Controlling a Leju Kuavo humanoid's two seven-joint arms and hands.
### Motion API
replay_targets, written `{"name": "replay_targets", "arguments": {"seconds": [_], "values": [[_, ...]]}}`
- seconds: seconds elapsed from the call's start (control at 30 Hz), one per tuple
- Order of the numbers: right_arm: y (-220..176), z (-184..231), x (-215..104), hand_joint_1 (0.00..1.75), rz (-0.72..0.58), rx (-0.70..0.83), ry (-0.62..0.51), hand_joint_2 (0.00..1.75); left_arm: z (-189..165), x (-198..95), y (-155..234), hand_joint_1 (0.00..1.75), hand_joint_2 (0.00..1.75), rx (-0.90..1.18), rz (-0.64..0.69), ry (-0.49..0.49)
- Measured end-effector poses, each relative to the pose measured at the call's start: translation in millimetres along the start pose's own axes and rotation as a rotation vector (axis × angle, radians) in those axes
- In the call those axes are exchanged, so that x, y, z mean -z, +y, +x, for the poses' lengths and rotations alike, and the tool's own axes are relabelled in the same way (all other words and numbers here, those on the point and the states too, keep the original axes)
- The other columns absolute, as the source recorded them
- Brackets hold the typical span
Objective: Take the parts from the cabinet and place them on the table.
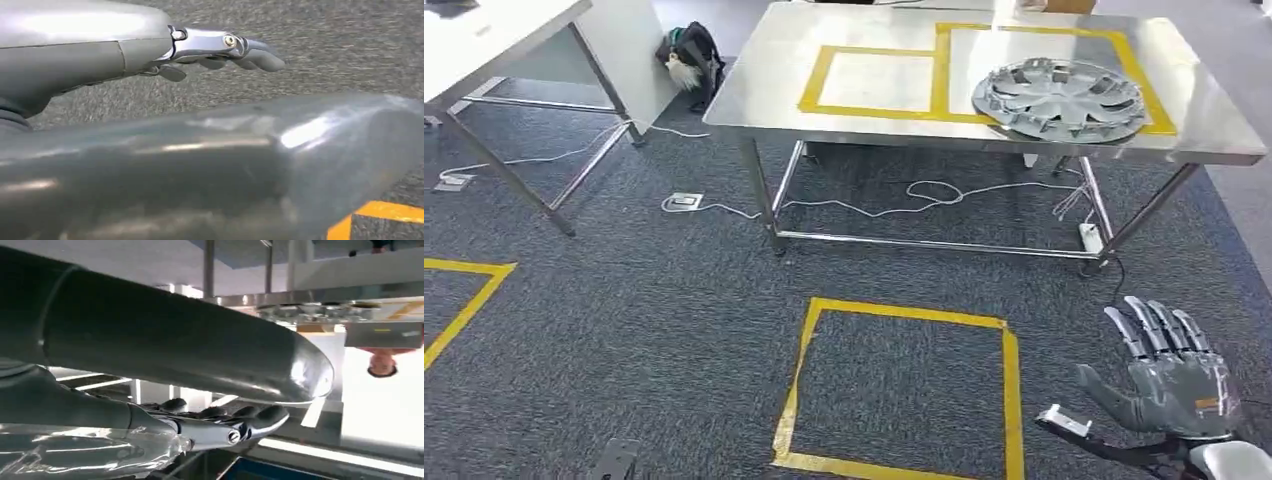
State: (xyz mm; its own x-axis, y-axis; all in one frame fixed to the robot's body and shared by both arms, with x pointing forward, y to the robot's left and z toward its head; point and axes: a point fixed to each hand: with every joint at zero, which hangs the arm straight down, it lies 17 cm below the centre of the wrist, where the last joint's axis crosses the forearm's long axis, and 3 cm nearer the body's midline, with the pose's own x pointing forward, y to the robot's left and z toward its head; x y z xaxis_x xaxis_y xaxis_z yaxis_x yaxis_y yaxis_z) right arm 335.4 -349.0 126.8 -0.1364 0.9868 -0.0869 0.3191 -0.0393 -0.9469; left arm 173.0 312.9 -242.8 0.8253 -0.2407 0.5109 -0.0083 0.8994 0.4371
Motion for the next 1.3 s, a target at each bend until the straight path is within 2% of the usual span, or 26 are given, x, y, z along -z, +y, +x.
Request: {"name": "replay_targets", "arguments": {"seconds": [1.3], "values": [[6.2,-0.2,1.1,0.0,0.012,0.014,-0.001,0.0,-5.5,-0.5,1.9,0.0,0.0,-0.017,0.004,0.018]]}}
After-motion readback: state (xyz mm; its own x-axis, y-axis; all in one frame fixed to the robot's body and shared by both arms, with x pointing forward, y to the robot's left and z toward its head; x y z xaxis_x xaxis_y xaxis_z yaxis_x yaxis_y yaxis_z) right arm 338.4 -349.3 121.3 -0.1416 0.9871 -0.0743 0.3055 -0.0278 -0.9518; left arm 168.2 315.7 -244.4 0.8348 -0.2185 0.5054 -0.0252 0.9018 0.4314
